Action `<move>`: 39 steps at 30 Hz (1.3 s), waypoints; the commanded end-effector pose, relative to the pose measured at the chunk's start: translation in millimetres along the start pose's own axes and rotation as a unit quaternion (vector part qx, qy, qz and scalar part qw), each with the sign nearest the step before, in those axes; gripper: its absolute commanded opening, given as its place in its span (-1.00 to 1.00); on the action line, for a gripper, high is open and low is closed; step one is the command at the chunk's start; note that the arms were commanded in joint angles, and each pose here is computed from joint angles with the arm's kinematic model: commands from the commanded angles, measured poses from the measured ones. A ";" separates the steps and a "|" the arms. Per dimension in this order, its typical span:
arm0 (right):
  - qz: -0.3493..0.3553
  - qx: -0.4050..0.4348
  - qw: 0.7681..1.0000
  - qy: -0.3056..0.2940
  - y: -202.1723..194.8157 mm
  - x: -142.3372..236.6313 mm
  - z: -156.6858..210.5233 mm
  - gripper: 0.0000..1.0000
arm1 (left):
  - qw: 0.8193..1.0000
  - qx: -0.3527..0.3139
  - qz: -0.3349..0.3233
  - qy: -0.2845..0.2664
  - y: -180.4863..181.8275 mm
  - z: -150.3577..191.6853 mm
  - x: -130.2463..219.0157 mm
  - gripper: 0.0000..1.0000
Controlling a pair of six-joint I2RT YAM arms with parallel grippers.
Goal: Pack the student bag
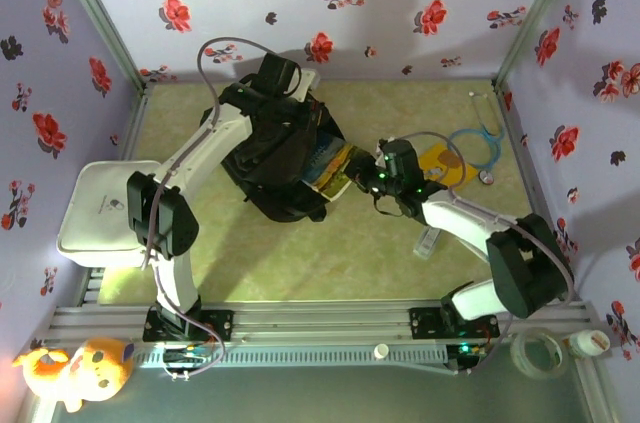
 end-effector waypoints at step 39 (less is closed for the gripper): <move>0.001 -0.090 0.994 0.055 24.7 -127.9 -10.5 -0.77 | 0.996 -0.016 0.051 -0.073 -30.6 -26.8 45.9 -1.00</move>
Point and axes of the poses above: each hand's point on the last joint's axis, 136 mm out from that joint toward the fingers, its own x axis back along the fingers, its own y axis along the line the jaws close on, z = x × y, the point moved 2 cm from there along x, back along the fingers, and after that the axes turned 12 degrees about x, right-handed, at the moved point
